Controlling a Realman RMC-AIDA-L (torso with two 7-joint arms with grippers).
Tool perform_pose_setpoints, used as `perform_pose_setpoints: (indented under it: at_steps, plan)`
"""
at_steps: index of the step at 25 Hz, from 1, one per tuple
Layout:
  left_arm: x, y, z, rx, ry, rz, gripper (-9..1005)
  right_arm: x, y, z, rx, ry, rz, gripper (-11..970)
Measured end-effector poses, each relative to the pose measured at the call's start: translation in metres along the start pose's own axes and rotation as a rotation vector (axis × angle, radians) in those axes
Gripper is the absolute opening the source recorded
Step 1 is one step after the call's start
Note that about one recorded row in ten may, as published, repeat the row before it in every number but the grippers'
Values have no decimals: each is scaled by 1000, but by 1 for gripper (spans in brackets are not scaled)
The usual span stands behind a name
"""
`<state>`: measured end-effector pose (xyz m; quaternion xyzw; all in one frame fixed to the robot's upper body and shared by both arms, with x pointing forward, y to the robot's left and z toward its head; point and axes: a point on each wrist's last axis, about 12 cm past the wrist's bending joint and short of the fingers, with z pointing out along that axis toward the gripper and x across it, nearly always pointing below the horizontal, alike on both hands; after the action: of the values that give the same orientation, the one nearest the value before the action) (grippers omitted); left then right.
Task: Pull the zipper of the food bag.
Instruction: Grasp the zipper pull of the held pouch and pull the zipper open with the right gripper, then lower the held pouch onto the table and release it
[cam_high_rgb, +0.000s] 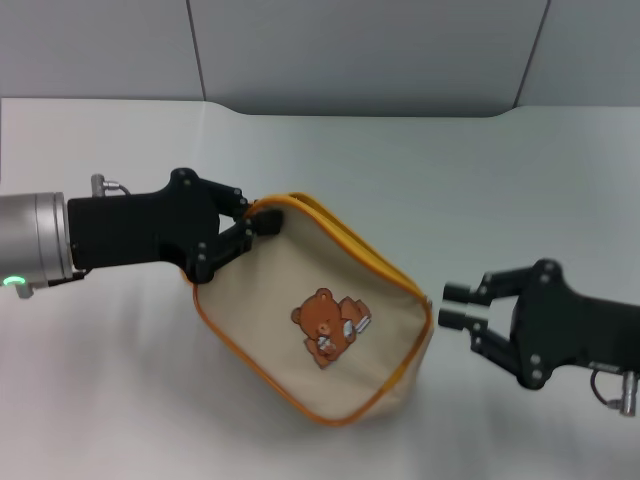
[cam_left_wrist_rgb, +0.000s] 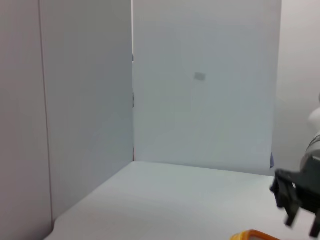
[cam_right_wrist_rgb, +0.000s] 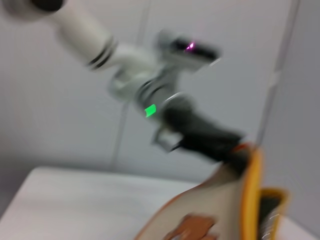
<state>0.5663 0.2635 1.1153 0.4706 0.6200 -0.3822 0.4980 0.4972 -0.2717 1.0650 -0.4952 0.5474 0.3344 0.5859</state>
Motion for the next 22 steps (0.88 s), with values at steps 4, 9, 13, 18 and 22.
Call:
perform_pose_setpoints:
  at_steps: [4, 9, 13, 18, 22]
  plan:
    - [17, -7, -3, -41, -3, -75, 60, -2, 0, -1, 74, -81, 57, 208]
    - [34, -11, -5, -134, -15, -202, 59, -3, -4, -3, 123, -108, 120, 380]
    - [42, -14, -6, -192, -34, -251, 56, -3, -8, -1, 133, -104, 142, 471]
    - [48, -17, -4, -233, -54, -288, 89, -5, -12, -1, 149, -114, 172, 584]
    - [47, -16, -6, -244, -67, -286, 169, -6, -15, 0, 157, -122, 188, 725]
